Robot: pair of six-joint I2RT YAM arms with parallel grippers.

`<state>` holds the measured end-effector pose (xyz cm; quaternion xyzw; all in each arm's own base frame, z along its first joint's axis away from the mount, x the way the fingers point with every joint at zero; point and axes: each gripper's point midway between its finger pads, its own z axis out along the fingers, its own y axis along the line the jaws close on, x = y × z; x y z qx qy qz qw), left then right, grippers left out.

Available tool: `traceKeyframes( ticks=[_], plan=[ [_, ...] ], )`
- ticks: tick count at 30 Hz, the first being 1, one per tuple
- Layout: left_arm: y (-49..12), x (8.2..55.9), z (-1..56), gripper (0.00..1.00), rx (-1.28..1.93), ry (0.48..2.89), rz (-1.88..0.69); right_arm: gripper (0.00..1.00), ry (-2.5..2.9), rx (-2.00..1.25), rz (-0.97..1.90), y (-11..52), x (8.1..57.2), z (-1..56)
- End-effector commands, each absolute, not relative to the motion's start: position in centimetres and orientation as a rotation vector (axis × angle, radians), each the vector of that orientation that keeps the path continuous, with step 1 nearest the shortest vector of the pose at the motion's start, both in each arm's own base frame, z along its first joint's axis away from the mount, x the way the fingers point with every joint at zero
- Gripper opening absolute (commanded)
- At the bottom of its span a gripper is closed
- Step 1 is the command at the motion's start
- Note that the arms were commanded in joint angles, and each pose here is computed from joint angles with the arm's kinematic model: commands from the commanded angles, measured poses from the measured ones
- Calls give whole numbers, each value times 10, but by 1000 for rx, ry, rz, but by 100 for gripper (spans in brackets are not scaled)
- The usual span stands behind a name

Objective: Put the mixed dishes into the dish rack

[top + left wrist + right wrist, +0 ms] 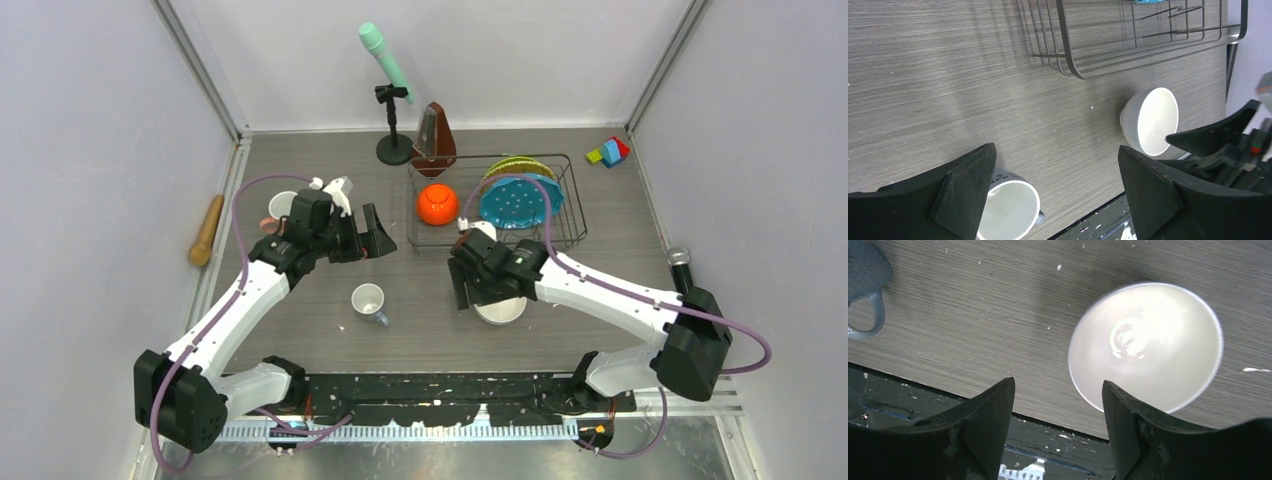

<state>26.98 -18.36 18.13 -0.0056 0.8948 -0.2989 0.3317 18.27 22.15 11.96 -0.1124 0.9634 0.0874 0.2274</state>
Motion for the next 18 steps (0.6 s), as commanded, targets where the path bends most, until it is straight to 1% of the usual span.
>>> traceKeyframes(
  ticks=[1, 6, 9, 10, 12, 13, 14, 15, 16, 18],
  plan=[
    [-188, 273, 199, 95, 3, 2268, -827, 68, 2624, -247, 297, 243, 193, 107],
    [-185, 270, 198, 95, 7, 2267, -808, 61, 2651, -250, 257, 242, 192, 84],
    [-183, 268, 197, 95, 8, 2273, -799, 51, 2659, -245, 202, 238, 194, 73],
    [-183, 268, 197, 95, 9, 2274, -800, 39, 2662, -244, 193, 237, 194, 71],
    [-183, 267, 196, 95, 11, 2271, -804, 29, 2672, -248, 178, 236, 193, 65],
    [-183, 267, 196, 96, 11, 2271, -807, 27, 2674, -250, 174, 236, 193, 62],
    [-184, 267, 196, 95, 13, 2271, -809, 20, 2678, -254, 165, 234, 192, 59],
    [-184, 266, 196, 96, 17, 2272, -816, 15, 2683, -258, 157, 234, 192, 58],
    [-185, 265, 197, 96, 22, 2271, -824, 4, 2683, -258, 156, 234, 192, 59],
    [-190, 262, 200, 95, 37, 2265, -861, 1, 2676, -265, 190, 238, 192, 69]
  ],
)
